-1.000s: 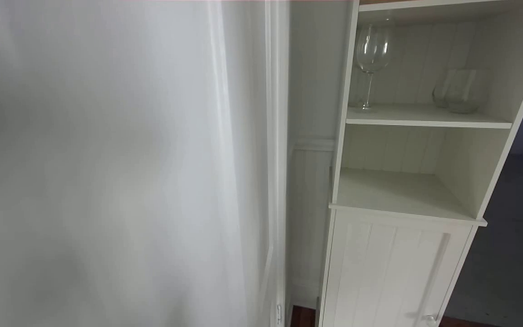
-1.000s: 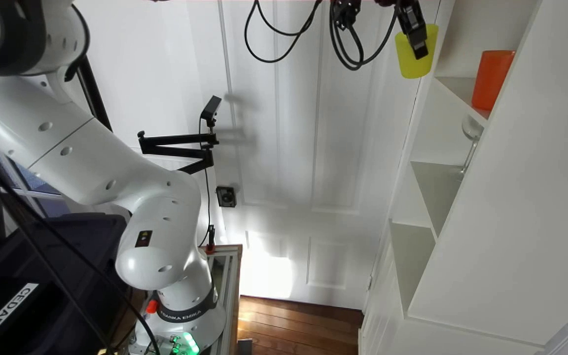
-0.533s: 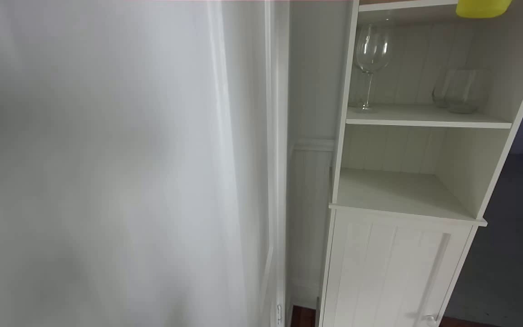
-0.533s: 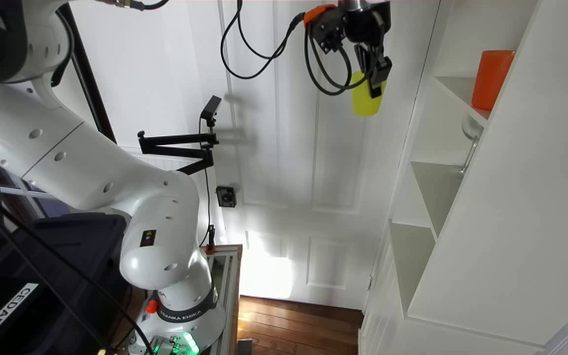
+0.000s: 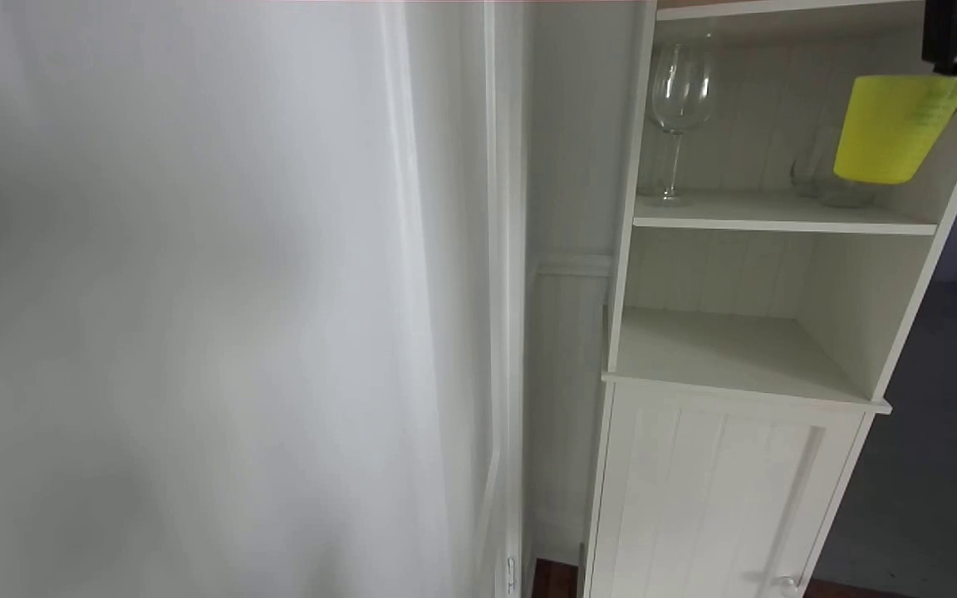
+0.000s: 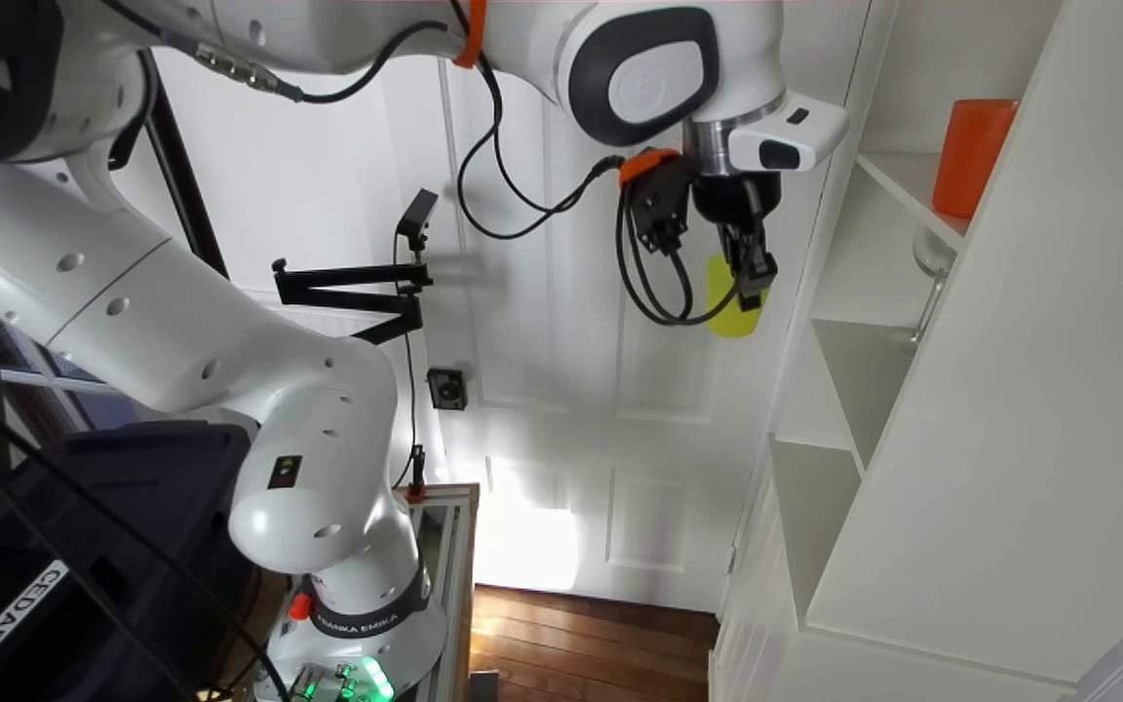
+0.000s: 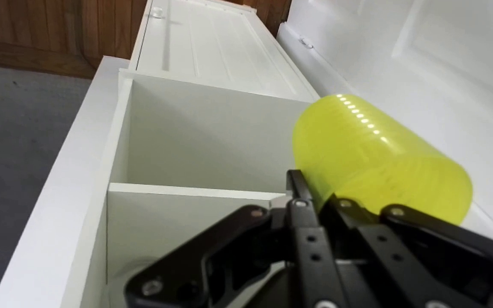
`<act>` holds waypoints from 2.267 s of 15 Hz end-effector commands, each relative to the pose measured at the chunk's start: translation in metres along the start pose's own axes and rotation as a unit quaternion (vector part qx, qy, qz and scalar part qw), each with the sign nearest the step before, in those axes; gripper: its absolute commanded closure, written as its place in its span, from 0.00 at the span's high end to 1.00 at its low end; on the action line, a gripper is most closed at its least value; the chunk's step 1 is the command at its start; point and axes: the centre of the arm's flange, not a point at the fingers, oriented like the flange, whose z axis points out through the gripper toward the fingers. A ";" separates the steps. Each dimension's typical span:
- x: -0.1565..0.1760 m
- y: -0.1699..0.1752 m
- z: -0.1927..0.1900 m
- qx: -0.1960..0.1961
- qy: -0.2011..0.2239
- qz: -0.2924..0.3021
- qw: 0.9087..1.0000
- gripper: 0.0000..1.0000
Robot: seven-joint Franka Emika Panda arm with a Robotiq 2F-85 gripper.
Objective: Pick up the yellow plastic cup and put it on the middle white shelf
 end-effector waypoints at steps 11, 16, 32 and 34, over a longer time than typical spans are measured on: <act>0.011 0.049 0.075 0.031 0.032 0.188 0.981 0.01; 0.026 0.059 0.090 0.058 0.095 0.288 0.951 0.01; 0.041 0.060 0.120 0.073 0.156 0.415 0.893 0.52; 0.042 0.060 0.120 0.075 0.157 0.414 0.894 0.66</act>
